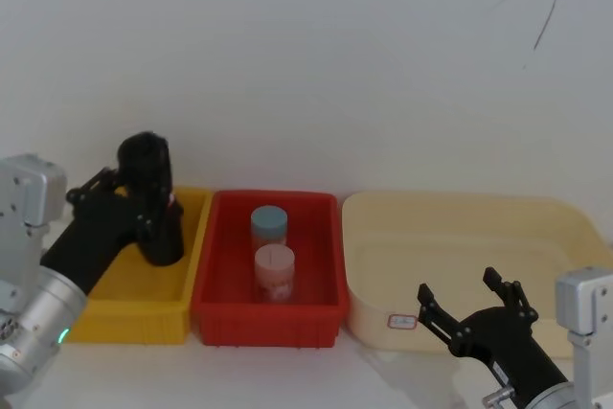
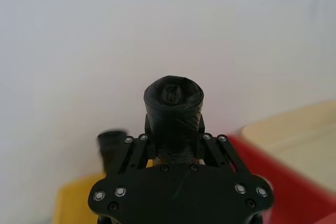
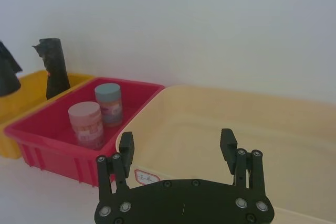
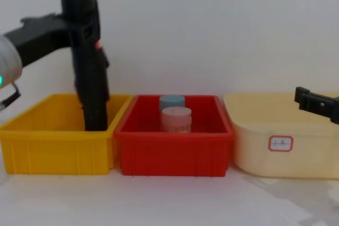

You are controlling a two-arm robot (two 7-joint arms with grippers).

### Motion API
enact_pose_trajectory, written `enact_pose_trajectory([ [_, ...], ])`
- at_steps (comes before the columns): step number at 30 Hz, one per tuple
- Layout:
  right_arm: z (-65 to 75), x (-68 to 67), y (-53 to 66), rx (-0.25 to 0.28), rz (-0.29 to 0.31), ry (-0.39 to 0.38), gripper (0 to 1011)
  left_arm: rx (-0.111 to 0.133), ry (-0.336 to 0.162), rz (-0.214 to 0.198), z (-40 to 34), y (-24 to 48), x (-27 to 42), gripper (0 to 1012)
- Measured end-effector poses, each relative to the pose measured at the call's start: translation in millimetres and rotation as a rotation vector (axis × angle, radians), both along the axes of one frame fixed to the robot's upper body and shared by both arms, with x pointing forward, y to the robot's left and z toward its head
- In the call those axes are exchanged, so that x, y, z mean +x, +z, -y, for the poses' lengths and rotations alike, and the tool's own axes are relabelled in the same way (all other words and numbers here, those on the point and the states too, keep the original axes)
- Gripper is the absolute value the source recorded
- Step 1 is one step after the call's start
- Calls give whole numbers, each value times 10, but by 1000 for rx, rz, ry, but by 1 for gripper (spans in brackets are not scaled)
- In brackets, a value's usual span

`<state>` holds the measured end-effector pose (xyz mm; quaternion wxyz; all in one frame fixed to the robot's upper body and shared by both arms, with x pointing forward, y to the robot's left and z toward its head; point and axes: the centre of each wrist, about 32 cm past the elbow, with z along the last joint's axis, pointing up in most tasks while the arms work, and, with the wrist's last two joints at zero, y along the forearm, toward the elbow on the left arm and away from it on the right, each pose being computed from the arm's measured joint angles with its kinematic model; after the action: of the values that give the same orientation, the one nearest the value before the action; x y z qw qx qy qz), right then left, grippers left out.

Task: Pick up the garbage bag with the one hand and transfer it to the other hand.

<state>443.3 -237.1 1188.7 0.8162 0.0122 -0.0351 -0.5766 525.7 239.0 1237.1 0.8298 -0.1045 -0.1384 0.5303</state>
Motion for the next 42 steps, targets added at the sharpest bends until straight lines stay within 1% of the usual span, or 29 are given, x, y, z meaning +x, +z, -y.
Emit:
enact_pose_trajectory([
  [2,0,0,0,0,0,0,999,-1,-31,23,32,62,-24,367],
  [3,0,0,0,0,0,0,999,-2,-41,30,43,79,-30,368],
  [4,0,0,0,0,0,0,1000,-4,-66,45,69,118,-46,368],
  [6,0,0,0,0,0,0,1000,-6,-87,56,90,147,-56,368],
  [7,0,0,0,0,0,0,1000,-8,-111,67,112,177,-64,368],
  [8,0,0,0,0,0,0,1000,-10,-122,73,126,193,-68,368],
  [10,0,0,0,0,0,0,1000,-14,-144,81,149,217,-73,368],
  [11,0,0,0,0,0,0,1000,-16,-165,89,172,240,-77,368],
  [13,0,0,0,0,0,0,1000,-20,-190,95,197,260,-78,368],
  [14,0,0,0,0,0,0,1000,-25,-217,101,226,276,-79,368],
  [15,0,0,0,0,0,0,1000,-25,-217,101,226,276,-79,368],
  [17,0,0,0,0,0,0,1000,-34,-263,106,282,299,-74,368],
  [19,0,0,0,0,0,0,1000,-40,-285,108,309,307,-69,368],
  [21,0,0,0,0,0,0,1000,-49,-322,105,348,305,-54,368],
  [23,0,0,0,0,0,0,1000,-57,-345,101,380,297,-39,368],
  [24,0,0,0,0,0,0,1000,-65,-369,95,410,284,-22,368],
  [26,0,0,0,0,0,0,999,-76,-396,86,447,265,1,368],
  [27,0,0,0,0,0,0,1000,-76,-396,86,447,265,1,368],
  [28,0,0,0,0,0,0,1000,-84,-412,81,475,253,16,368],
  [33,0,0,0,0,0,0,1000,-104,-444,58,538,195,63,368],
  [42,0,0,0,0,0,0,999,-131,-469,33,611,126,126,368],
])
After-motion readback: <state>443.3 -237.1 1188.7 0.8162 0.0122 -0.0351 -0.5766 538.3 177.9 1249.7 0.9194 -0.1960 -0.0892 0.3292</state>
